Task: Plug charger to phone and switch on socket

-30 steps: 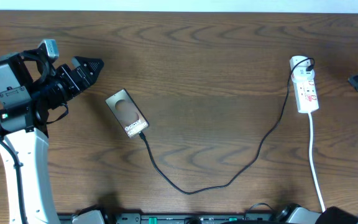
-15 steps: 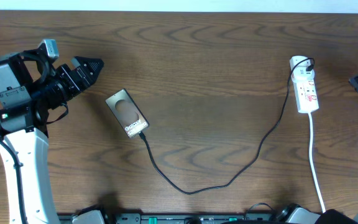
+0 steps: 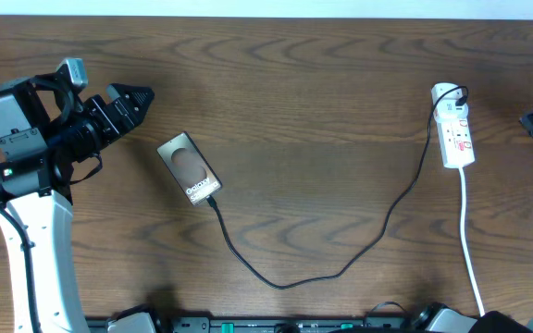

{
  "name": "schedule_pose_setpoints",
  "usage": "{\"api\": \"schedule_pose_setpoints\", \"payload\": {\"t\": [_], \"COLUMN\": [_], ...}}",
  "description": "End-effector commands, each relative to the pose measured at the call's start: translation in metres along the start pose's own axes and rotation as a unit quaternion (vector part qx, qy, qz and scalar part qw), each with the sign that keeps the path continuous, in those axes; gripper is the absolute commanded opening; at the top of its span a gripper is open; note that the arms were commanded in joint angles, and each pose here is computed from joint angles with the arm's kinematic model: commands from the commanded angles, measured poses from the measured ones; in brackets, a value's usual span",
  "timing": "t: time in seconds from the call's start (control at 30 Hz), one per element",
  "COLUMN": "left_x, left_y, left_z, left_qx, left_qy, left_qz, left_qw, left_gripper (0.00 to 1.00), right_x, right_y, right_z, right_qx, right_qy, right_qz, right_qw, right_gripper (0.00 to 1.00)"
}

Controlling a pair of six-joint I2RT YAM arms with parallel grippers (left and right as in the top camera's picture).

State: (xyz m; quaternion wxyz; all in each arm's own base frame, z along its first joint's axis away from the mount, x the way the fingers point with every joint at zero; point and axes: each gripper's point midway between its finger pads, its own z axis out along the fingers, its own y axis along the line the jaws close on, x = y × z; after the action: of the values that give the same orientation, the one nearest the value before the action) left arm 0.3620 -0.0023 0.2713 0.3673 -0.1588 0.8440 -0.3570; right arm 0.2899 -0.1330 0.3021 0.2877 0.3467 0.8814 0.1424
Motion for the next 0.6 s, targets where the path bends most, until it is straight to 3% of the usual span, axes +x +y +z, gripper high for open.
{"api": "schedule_pose_setpoints", "payload": {"t": [0.0, 0.4, 0.57], "left_x": [0.0, 0.0, 0.02], "left_y": [0.002, 0.005, 0.029], "left_z": [0.001, -0.001, -0.005], "left_qx": [-0.005, -0.018, -0.115], "left_qy": [-0.001, -0.005, 0.01], "left_qz": [0.011, 0.014, -0.006], "left_qw": [1.0, 1.0, 0.993], "left_gripper": [0.9, 0.9, 0.9], "right_x": [0.001, 0.001, 0.001], "right_y": [0.001, 0.001, 0.001], "right_z": [-0.001, -0.001, -0.001], "right_qx": [0.001, 0.001, 0.001], "right_qy": [0.0, 0.0, 0.0], "right_qz": [0.004, 0.004, 0.004], "right_qw": [1.0, 1.0, 1.0], "right_gripper": [0.99, 0.99, 0.99]}}
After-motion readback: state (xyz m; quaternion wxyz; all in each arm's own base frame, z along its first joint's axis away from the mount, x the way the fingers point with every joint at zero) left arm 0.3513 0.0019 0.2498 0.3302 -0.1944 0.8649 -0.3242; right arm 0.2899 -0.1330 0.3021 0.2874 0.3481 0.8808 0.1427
